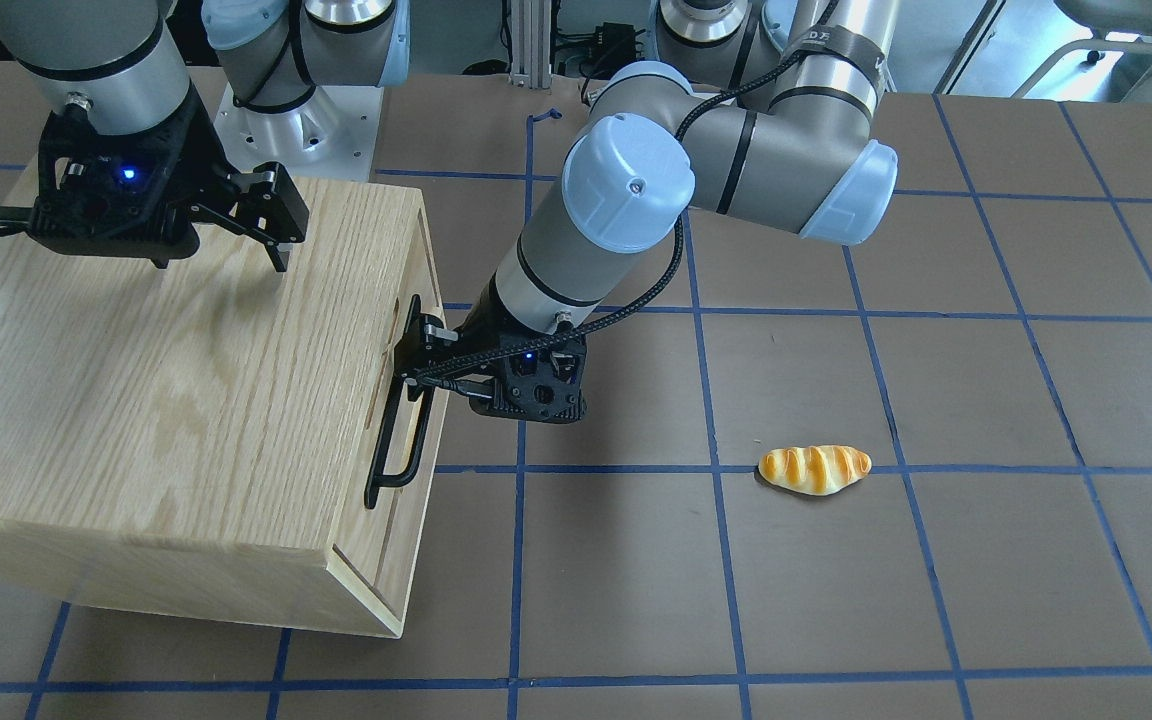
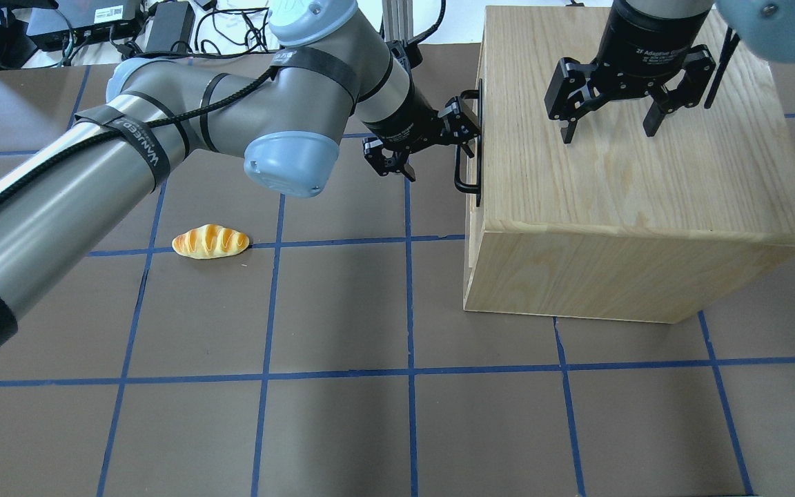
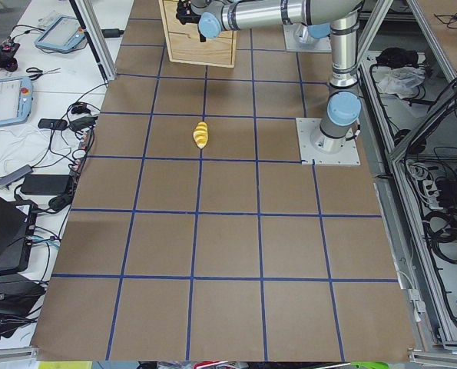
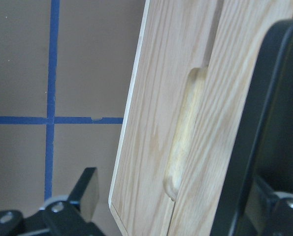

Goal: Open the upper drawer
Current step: 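Pull the drawer out by its handle with the left gripper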

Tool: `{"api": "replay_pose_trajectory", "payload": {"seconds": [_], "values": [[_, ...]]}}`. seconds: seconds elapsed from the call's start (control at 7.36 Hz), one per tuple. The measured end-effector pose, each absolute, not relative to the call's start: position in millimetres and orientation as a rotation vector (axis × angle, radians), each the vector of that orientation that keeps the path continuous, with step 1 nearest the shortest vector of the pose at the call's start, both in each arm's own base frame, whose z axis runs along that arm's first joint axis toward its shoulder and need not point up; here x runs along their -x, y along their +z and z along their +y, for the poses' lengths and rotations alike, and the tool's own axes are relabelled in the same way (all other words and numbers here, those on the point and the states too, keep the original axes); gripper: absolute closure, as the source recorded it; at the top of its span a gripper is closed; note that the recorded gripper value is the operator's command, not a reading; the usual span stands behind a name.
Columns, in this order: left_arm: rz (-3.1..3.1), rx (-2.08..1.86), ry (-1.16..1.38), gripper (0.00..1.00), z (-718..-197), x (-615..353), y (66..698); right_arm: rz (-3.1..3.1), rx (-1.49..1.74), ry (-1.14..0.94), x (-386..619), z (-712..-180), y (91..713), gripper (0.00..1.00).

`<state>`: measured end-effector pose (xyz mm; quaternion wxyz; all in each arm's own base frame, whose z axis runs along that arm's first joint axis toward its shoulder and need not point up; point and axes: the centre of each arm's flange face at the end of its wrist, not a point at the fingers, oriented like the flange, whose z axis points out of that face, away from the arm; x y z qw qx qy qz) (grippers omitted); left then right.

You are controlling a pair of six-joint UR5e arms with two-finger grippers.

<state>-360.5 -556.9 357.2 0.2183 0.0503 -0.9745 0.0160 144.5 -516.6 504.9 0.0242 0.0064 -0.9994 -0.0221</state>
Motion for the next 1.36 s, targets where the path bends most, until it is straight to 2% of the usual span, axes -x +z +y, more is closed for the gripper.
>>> {"api": "replay_pose_trajectory", "payload": {"seconds": [1.36], "values": [[-2.766,0.049,0.061,0.0,-578.0,295.4,359.0,-3.092,-0.02,-0.069,-144.4,-516.6,504.7,0.0]]}}
